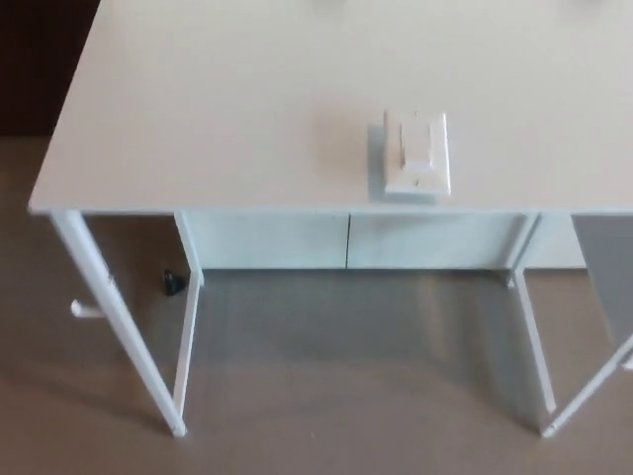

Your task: The robot walk towards a table in front and then clicks the light switch button using the right hand's index finger

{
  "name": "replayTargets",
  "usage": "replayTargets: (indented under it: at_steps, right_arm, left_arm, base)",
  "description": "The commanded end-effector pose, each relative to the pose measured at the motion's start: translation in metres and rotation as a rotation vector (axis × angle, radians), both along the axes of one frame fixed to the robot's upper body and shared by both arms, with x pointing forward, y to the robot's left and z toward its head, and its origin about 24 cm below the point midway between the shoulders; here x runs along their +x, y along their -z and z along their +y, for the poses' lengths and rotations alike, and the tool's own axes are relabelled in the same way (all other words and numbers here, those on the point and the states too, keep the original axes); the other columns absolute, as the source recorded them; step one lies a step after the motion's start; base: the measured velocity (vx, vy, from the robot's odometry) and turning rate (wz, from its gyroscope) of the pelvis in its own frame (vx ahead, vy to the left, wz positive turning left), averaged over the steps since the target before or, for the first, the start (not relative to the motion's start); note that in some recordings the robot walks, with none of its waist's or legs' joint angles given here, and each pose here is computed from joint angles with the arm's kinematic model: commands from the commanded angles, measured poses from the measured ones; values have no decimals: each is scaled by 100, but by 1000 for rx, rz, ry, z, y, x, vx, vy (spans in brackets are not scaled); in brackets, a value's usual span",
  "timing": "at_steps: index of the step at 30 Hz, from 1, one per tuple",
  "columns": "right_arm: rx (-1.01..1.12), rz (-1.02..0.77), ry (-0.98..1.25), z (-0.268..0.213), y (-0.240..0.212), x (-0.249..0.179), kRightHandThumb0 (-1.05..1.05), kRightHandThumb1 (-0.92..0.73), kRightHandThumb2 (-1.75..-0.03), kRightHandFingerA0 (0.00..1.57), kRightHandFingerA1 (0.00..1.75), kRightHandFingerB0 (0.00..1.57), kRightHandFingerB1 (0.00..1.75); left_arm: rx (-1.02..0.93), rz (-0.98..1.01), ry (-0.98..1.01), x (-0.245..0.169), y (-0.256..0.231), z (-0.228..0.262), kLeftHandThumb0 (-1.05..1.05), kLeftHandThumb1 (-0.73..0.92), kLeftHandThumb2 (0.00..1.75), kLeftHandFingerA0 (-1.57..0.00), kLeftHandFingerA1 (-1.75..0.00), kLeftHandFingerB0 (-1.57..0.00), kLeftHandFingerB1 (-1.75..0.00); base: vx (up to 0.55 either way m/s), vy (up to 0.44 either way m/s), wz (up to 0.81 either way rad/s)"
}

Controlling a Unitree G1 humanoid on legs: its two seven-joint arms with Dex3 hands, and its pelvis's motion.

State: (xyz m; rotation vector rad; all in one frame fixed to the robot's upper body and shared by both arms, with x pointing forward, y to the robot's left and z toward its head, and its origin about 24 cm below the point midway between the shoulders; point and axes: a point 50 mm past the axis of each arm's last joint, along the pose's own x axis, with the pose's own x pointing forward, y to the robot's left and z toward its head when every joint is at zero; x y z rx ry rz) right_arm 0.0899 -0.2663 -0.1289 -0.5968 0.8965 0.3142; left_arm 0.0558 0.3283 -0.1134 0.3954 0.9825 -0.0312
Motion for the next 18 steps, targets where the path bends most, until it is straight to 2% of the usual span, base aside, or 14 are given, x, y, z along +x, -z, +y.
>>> replayTargets:
  at_steps: [1, 5, 6, 7, 8, 9, 10, 11, 12, 15, 16, 18]
  right_arm:
    - [-16, -68, 46, -6, -4, 7, -50, -49, -80, 50, 54, 36, 48]
    - [-13, -71, 46, -6, -4, 6, -49, -49, -79, 47, 52, 35, 47]
    - [-14, -71, 45, -6, -4, 6, -49, -49, -79, 48, 53, 35, 47]
    - [-15, -72, 44, -6, -4, 6, -43, -59, -58, 56, 41, 41, 35]
    - [-17, -74, 44, -6, -4, 6, -49, -49, -79, 49, 53, 36, 47]
    - [-18, -74, 44, -6, -4, 6, -49, -49, -79, 49, 53, 36, 47]
    - [-12, -75, 49, -6, -4, 6, -49, -49, -78, 48, 52, 36, 47]
    - [-11, -77, 53, -6, -4, 7, -49, -49, -78, 48, 52, 36, 47]
    - [-9, -79, 56, -6, -4, 8, -49, -49, -78, 48, 52, 37, 47]
    - [-2, -84, 58, -5, -4, 9, -49, -49, -79, 49, 53, 37, 48]
    - [-2, -86, 52, -5, -4, 9, -43, -59, -58, 57, 41, 43, 36]
    - [-3, -87, 52, -4, -4, 10, -42, -58, -58, 57, 41, 43, 36]
  left_arm:
    - [13, -54, -19, 6, -2, -1, -68, 40, 104, -38, -86, -28, -71]
    - [13, -62, -36, 5, 0, -4, -73, 43, 106, -35, -86, -23, -69]
    - [14, -61, -40, 4, 0, -4, -66, 51, 84, -18, -119, -19, -81]
    - [5, -69, -18, 3, -1, -5, -65, 53, 79, -18, -113, -19, -78]
    - [3, -74, -5, 3, -2, -6, -69, 52, 78, -21, -116, -23, -78]
    - [5, -76, -1, 2, -1, -6, -69, 52, 78, -21, -116, -23, -78]
    - [-15, -80, -10, 1, -1, -7, -71, 39, 103, -35, -85, -28, -70]
    - [-17, -76, -13, 3, -1, -7, -74, 42, 104, -32, -84, -25, -69]
    - [-13, -70, -12, 4, -1, -7, -67, 52, 78, -18, -112, -20, -77]
    - [-8, -70, 3, 6, -1, -8, -68, 51, 80, -17, -116, -19, -78]
    - [12, -65, 16, 5, 0, -8, -69, 55, 77, -21, -119, -21, -81]
    - [16, -70, 17, 5, 0, -8, -69, 54, 77, -20, -117, -22, -81]
  base:
    - [320, -120, 77]
    - [269, -105, 20]
    - [255, -50, -2]
    - [227, -36, -8]
    - [235, -30, -12]
    - [211, 36, -20]
    - [247, 71, -27]
    - [215, 67, -24]
    - [254, 118, -27]
    - [341, 120, -23]
    - [400, 145, -39]
    - [284, 127, -8]
